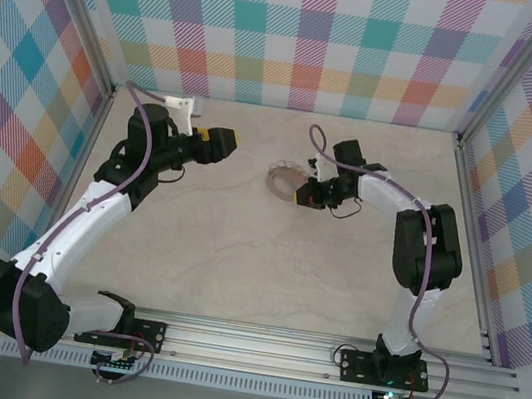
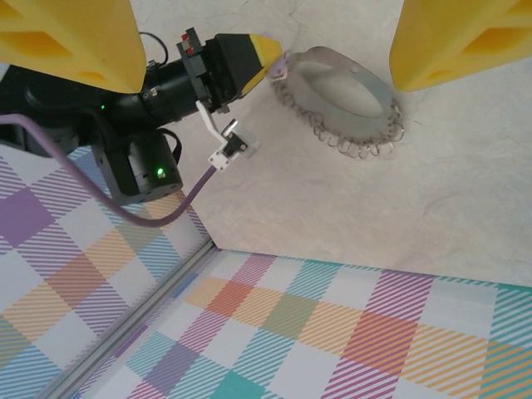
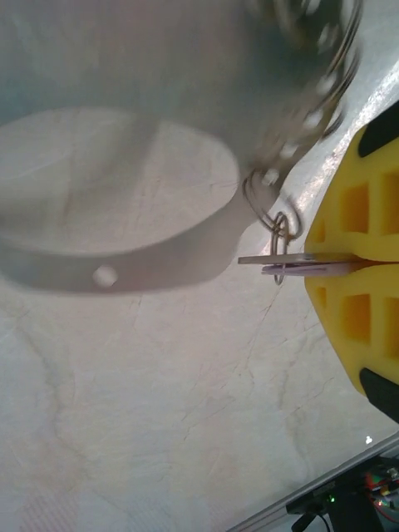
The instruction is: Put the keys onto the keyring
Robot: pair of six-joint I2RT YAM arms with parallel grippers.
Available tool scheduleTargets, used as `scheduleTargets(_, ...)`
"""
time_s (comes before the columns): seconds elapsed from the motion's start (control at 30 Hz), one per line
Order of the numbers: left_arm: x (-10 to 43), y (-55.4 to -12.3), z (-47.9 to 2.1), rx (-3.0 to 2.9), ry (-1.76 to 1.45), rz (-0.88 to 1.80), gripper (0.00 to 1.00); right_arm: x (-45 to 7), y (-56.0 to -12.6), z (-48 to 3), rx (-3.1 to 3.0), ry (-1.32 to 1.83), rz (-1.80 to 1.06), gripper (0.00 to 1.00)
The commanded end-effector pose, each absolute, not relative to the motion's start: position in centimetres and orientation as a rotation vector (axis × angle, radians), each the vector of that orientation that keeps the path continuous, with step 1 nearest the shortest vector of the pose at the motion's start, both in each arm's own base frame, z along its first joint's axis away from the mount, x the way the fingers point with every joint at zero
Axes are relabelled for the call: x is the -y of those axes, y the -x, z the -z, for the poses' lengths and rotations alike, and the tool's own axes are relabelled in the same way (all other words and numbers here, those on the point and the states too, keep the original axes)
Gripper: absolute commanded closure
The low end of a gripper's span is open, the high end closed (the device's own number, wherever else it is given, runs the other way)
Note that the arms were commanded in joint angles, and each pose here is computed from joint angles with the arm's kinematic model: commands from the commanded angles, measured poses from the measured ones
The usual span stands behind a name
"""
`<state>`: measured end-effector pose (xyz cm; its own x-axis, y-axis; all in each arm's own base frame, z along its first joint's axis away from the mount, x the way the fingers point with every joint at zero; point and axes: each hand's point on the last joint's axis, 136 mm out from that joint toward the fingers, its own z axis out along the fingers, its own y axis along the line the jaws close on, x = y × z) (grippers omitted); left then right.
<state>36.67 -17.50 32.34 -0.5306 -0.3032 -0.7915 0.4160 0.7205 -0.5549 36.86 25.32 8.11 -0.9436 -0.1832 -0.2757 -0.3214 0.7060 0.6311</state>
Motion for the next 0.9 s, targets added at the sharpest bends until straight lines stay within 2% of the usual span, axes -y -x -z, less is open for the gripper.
scheduleTargets(0.0, 17.3, -36.5, -33.4, -1.88, -0.084, 0.939, 0.23, -26.2, -36.7, -8.8, -2.664, 0.384, -1.158, 1.0)
scheduleTargets(0.33, 18.1, -36.7, -32.8, -1.891, -0.087, 0.957, 0.22, -26.5, -33.3, -5.3, -2.74, 0.352, -1.181, 1.0)
scheduleTargets(0.57, 18.5, -37.0, -32.5, -1.898, -0.094, 0.963, 0.22, -27.1, -31.6, -4.6, -2.763, 0.341, -1.191, 0.98)
scheduleTargets(0.67, 18.6, -37.0, -32.3, -1.904, -0.095, 0.962, 0.22, -27.3, -30.8, -4.4, -2.769, 0.334, -1.202, 0.91)
scheduleTargets(0.8, 18.6, -36.8, -32.3, -1.905, -0.098, 0.964, 0.22, -27.4, -29.0, -4.5, -2.764, 0.318, -1.221, 0.66)
scheduleTargets(0.87, 18.7, -36.7, -32.4, -1.905, -0.103, 0.969, 0.22, -26.8, -28.4, -5.0, -2.751, 0.299, -1.212, 0.57)
